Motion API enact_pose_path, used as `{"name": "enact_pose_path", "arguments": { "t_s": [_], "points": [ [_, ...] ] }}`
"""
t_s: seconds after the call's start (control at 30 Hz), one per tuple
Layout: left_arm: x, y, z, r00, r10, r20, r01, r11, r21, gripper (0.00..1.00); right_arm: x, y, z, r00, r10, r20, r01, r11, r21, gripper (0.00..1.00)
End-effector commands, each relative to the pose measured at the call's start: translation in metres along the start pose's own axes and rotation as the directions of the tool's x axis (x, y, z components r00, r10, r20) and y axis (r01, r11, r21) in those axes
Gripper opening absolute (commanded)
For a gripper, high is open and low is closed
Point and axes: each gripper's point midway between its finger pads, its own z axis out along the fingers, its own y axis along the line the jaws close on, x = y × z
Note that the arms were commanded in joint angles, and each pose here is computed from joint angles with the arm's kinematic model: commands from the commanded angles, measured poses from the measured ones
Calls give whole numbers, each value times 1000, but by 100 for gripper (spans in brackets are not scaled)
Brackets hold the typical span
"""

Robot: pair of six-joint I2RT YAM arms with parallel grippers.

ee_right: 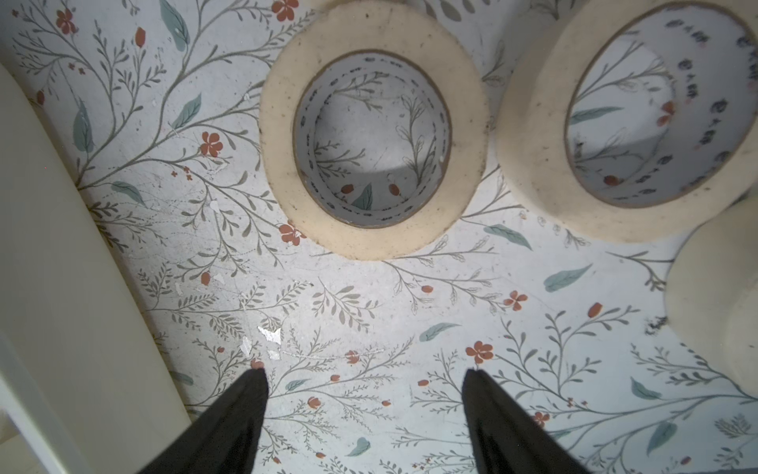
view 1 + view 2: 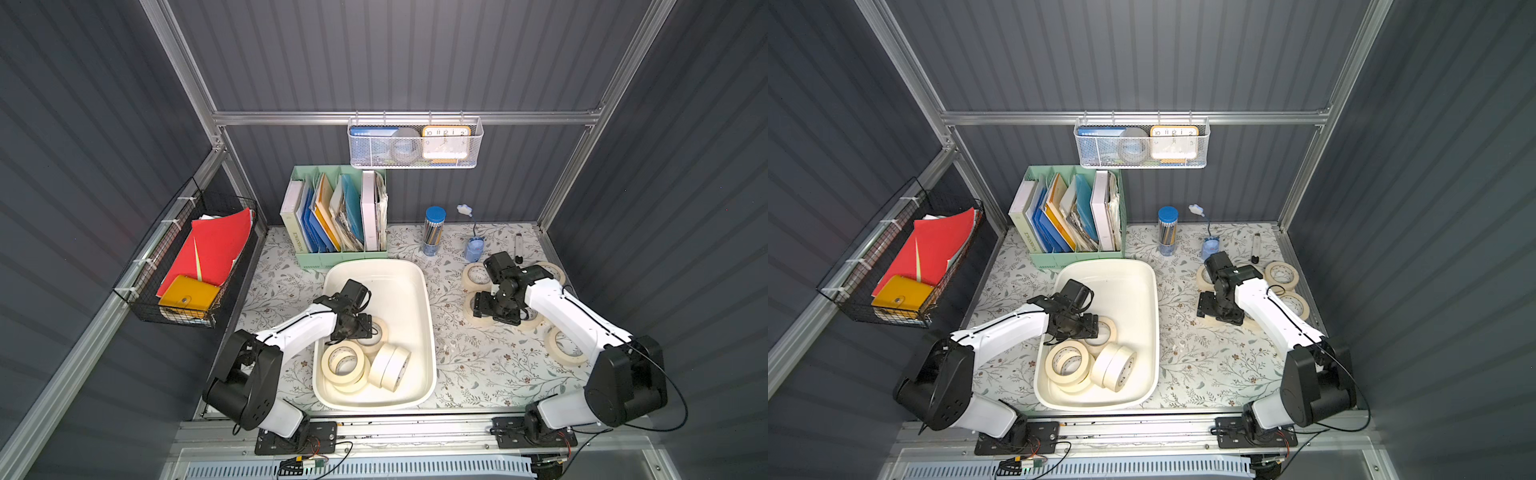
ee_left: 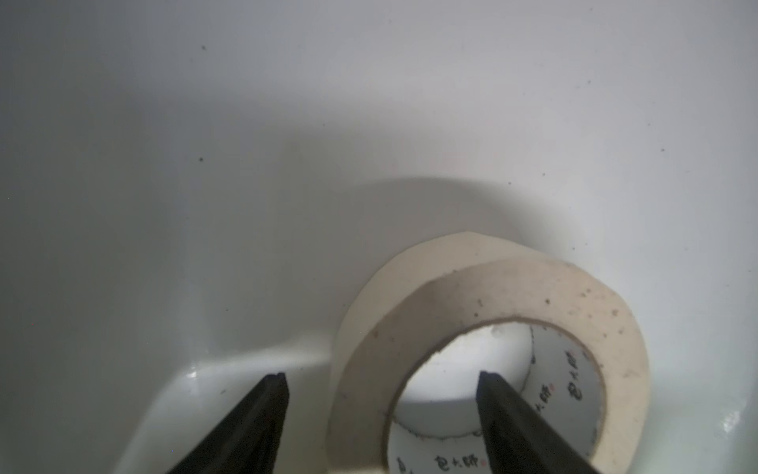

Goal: Take out the art tape in the storage box
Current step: Pick up the art tape from the storage box.

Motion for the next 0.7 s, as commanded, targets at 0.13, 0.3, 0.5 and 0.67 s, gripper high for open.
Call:
{"name": "enact_pose_path", "arguments": {
  "t_s": [0.13,0.3,0.5,0.67],
  "points": [
    [9,1,19,999,17,-41,-17,1000,5,63,4,-2,-6,1000,-23,11,23,1000,-2,80],
    [-1,0,18,999,26,-23,-26,1000,-3,41,4,1,-12,999,-36,19,36,999,-10,79],
    [-20,-4,4,998,57,17,-57,998,-18,28,5,20,-26,995,-98,30,99,995,-28,79],
    [-45,-10,-21,993,88,74,-86,996,-29,25,-3,63,-48,982,-170,75,176,981,-82,78]
  ]
}}
